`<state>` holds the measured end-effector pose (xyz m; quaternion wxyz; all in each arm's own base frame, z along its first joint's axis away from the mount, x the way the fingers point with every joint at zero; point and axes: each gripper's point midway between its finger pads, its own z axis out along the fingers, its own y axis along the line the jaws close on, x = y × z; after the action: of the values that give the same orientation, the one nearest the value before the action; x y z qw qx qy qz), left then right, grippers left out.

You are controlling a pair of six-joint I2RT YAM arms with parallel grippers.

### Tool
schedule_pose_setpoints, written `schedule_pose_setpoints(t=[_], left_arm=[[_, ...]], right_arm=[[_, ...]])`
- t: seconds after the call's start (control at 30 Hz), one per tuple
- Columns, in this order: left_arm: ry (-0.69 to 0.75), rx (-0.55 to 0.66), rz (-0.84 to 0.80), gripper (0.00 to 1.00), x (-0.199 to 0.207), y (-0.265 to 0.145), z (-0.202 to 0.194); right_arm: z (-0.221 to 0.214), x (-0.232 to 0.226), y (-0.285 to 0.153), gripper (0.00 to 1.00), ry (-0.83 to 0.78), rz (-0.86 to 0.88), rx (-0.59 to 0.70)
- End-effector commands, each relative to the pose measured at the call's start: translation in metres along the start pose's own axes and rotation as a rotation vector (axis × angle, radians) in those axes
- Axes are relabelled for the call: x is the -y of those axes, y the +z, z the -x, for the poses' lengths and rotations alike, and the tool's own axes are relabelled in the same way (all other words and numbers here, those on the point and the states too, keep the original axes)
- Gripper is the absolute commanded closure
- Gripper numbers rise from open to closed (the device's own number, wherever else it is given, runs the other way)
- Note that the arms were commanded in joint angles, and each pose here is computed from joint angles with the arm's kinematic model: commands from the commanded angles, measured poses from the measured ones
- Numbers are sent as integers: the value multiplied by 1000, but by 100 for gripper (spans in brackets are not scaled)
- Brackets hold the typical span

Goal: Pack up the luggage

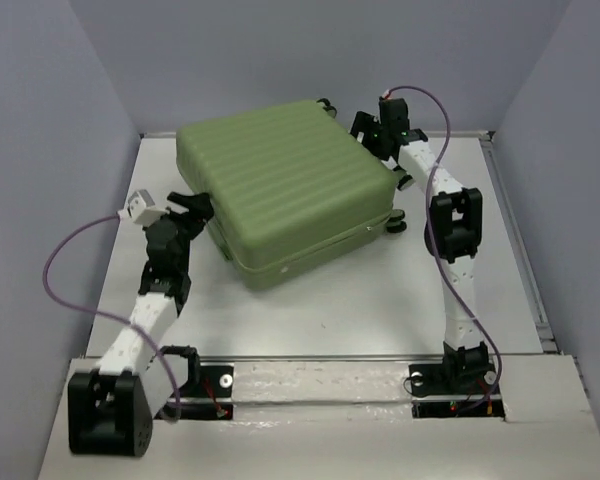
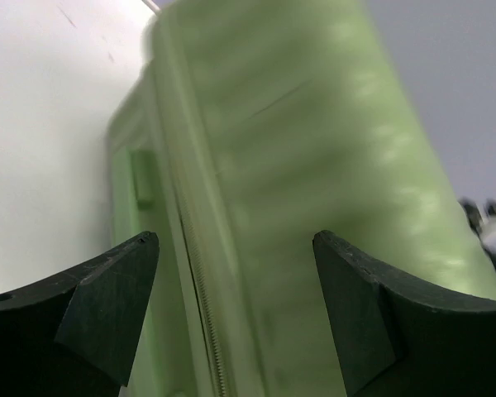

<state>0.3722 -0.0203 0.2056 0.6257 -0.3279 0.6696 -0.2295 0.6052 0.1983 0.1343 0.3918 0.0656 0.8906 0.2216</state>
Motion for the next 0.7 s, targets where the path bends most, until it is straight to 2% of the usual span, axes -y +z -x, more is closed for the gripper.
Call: schedule_pose_setpoints(t=[0.0,0.03,0.07,0.1,0.17,0.2,0.27,0.3,0.33,0.43,0.5,0.53,0.57,0.6,0.63,0.67], left_arm=[[44,-324,-280,11,54,-80,-83],[49,-322,-282,11,54,-85,-80],[56,-319,-281,11,53,-89,-79],[72,-321,-274,11,51,-95,-78],[98,-305,-269,11,49,-98,-73],[105,-296,-277,11,51,-101,-69],[115,-282,-284,11,54,-102,-64],[121,-270,-301,11,59,-103,-59],[119,-280,-314,11,62,-105,-60],[115,-313,-357,11,74,-109,-65],[112,-347,-367,10,75,-112,-73],[111,-357,-365,10,76,-109,-76],[116,-357,-376,10,79,-108,-77],[118,-358,-386,10,82,-105,-78],[115,-355,-396,10,85,-105,-77],[114,-356,-410,10,88,-105,-78]], right_arm=[[20,-202,-99,3,-57,556,15],[35,-203,-115,2,-70,554,61],[22,-192,-112,2,-71,520,31],[42,-185,-138,1,-110,483,109],[27,-161,-141,1,-137,389,106],[43,-152,-168,1,-169,338,183],[41,-135,-183,2,-186,282,204],[30,-119,-182,6,-202,230,194],[40,-117,-207,7,-213,220,244],[37,-98,-230,17,-262,159,279],[40,-104,-269,30,-279,187,338],[19,-102,-270,42,-289,223,293],[6,-105,-277,61,-295,268,276],[4,-125,-312,79,-319,371,344],[-48,-117,-298,85,-299,434,232],[-71,-123,-303,90,-308,494,216]])
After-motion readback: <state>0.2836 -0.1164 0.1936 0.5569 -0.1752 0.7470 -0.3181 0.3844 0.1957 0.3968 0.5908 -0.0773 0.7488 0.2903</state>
